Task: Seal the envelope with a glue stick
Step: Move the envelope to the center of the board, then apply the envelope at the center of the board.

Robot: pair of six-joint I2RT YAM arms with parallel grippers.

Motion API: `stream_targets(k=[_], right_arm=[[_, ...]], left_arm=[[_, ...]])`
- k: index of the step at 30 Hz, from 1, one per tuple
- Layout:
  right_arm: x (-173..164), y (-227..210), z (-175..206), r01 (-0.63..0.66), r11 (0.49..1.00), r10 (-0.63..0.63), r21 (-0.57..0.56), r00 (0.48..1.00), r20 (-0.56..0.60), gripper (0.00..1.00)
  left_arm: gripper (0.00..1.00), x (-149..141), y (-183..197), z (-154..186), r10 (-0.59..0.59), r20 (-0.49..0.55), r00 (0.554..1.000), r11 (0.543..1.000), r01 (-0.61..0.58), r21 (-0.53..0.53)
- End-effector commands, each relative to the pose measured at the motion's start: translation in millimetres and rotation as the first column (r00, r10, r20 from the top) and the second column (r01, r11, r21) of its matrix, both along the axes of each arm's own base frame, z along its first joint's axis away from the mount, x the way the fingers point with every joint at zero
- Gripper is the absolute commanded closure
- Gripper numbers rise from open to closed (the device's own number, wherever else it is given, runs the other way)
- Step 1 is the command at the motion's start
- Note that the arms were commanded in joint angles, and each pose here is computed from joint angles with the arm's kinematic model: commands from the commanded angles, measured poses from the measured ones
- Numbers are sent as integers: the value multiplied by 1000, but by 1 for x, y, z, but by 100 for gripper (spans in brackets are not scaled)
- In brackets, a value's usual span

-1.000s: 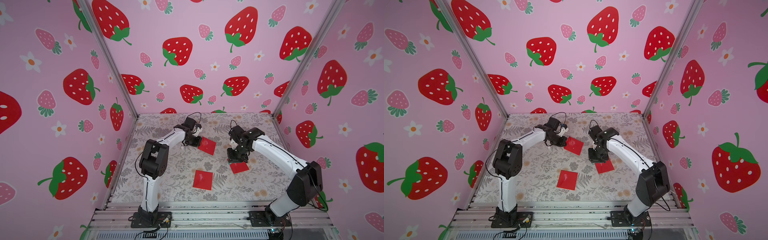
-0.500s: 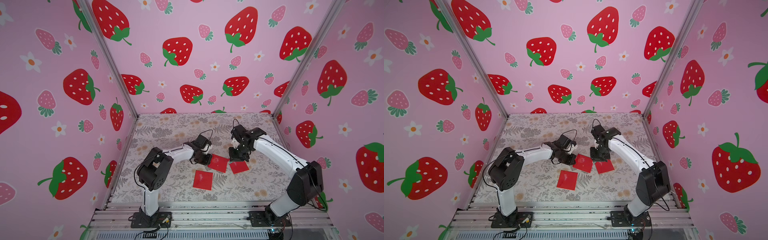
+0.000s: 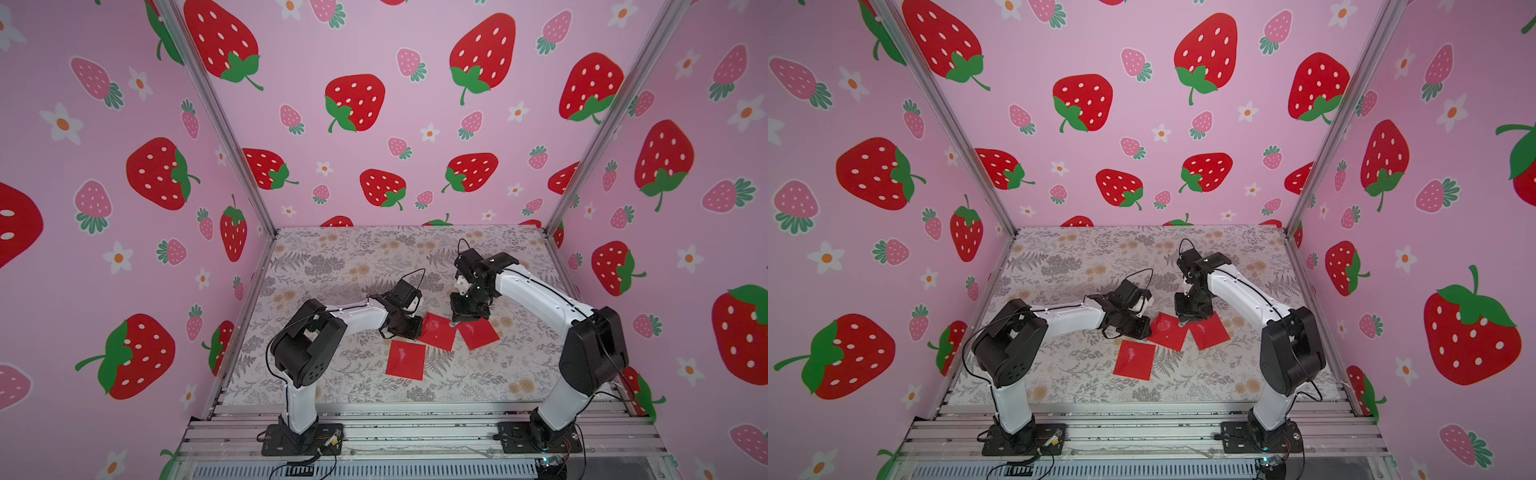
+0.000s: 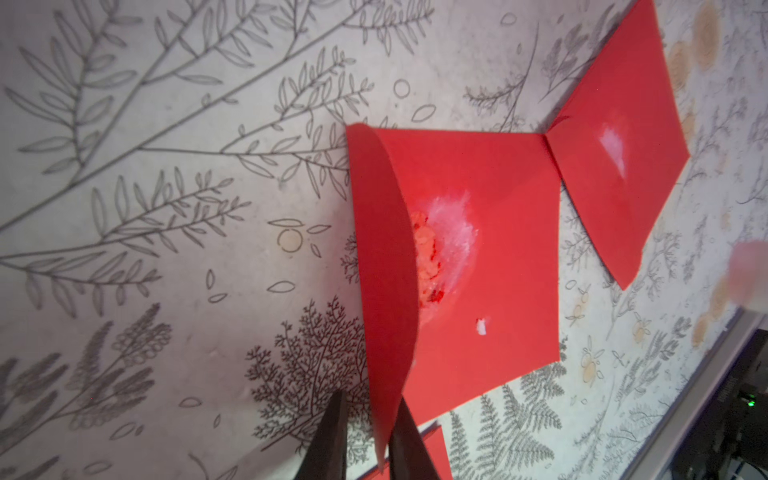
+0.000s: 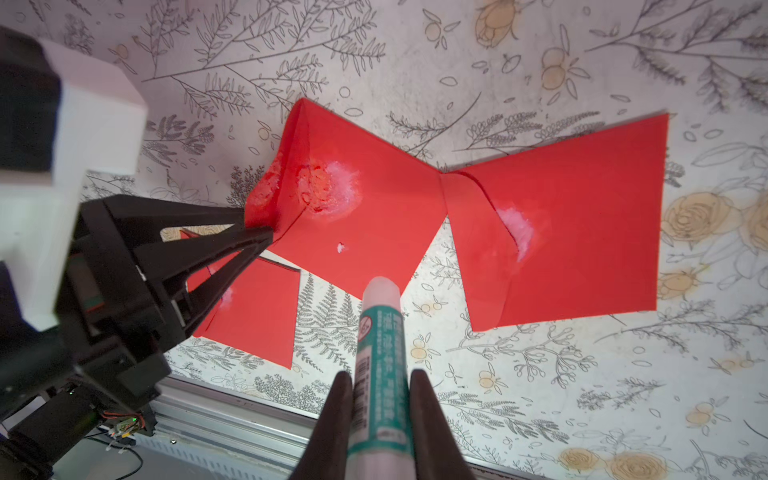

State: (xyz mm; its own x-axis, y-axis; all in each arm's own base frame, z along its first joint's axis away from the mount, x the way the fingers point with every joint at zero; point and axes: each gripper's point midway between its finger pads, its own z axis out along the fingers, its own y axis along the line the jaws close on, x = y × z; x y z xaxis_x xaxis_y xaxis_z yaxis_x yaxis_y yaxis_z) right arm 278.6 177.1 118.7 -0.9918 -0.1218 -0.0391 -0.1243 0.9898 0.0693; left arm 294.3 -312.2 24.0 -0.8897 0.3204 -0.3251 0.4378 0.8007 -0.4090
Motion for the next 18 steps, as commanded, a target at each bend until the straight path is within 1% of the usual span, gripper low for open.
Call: stream_targets(k=[1,3,6,18], right_arm=[[3,13,4,-20,999,20,27,1000,-13,100],[4,18,1,-29,999,29,21,999,-25,100],[7,24,-3,-39,999,40,12,999,-37,100],[16,36,-16,-51,998,50,-21,997,-61,100]], left_arm=[[81,-4,4,-7,7,11,1000,1000,-7,21],[84,-6,3,-10,5,10,1000,1000,-5,23],[86,-8,5,-13,7,10,1000,999,-7,37],[82,-25,13,-18,6,4,1000,999,-6,53]])
